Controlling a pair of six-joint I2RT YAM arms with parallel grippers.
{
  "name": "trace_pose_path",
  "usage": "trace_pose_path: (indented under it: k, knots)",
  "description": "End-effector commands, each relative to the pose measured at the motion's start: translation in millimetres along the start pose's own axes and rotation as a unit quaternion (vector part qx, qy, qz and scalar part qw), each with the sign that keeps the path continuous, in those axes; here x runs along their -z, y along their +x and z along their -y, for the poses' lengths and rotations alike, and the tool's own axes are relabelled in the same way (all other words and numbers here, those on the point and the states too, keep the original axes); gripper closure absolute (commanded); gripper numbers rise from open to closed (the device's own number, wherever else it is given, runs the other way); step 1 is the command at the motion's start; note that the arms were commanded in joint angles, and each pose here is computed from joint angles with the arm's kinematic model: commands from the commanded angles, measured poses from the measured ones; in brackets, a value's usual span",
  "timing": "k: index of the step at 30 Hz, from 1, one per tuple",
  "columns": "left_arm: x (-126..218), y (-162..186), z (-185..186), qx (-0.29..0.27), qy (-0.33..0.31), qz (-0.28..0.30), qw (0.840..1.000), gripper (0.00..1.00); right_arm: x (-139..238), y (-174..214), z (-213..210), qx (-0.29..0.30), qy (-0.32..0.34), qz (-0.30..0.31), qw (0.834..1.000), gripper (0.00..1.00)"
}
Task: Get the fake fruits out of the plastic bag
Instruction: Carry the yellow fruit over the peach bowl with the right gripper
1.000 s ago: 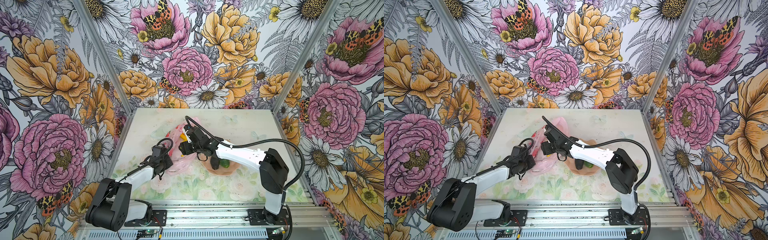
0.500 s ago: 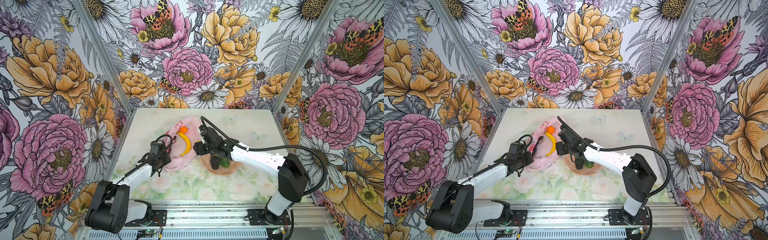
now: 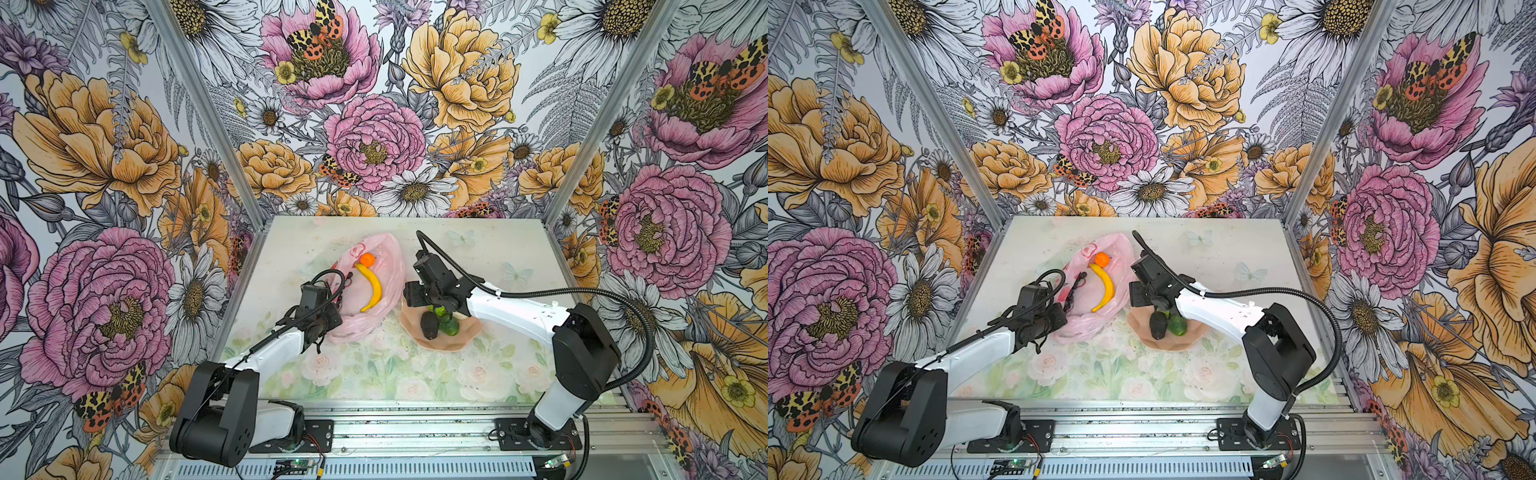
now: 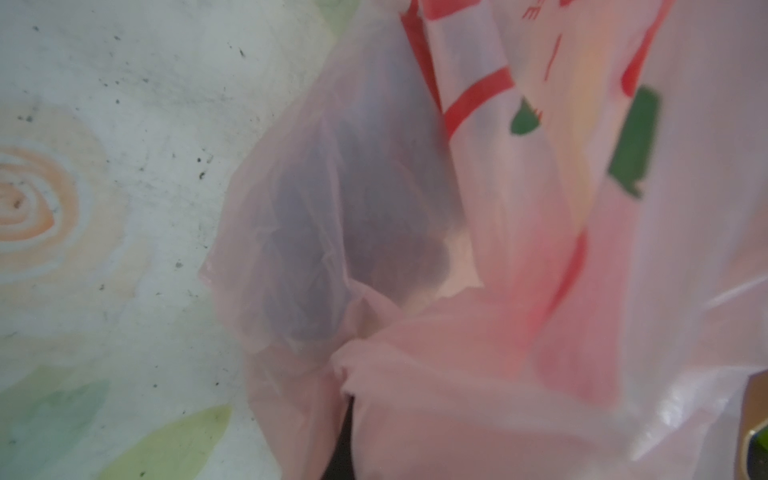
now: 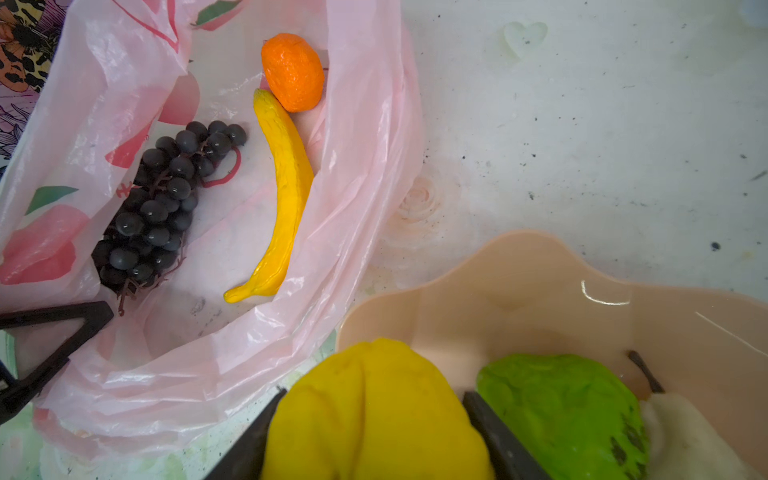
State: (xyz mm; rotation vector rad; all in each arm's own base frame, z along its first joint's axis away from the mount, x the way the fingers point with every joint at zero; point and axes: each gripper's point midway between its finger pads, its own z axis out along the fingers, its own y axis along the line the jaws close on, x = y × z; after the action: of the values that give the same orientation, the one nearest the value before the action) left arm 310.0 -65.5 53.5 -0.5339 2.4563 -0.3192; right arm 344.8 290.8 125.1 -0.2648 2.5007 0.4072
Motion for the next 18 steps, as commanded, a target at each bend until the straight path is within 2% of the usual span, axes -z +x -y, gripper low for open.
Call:
trace_pose_path:
  k: [1,11,18]
  knots:
    - [3,-13,2,-0.005,0.003,0.023,1.000,0.99,-10,3,5,-0.006,0.011,0.000,1.000,0.34]
    - [3,-13,2,-0.004,0.003,0.022,1.000,0.98,-30,14,11,-0.004,0.027,-0.012,1.000,0.33]
    - [3,-13,2,-0.004,0.003,0.024,1.000,0.98,-37,20,18,0.000,0.040,-0.018,0.999,0.27]
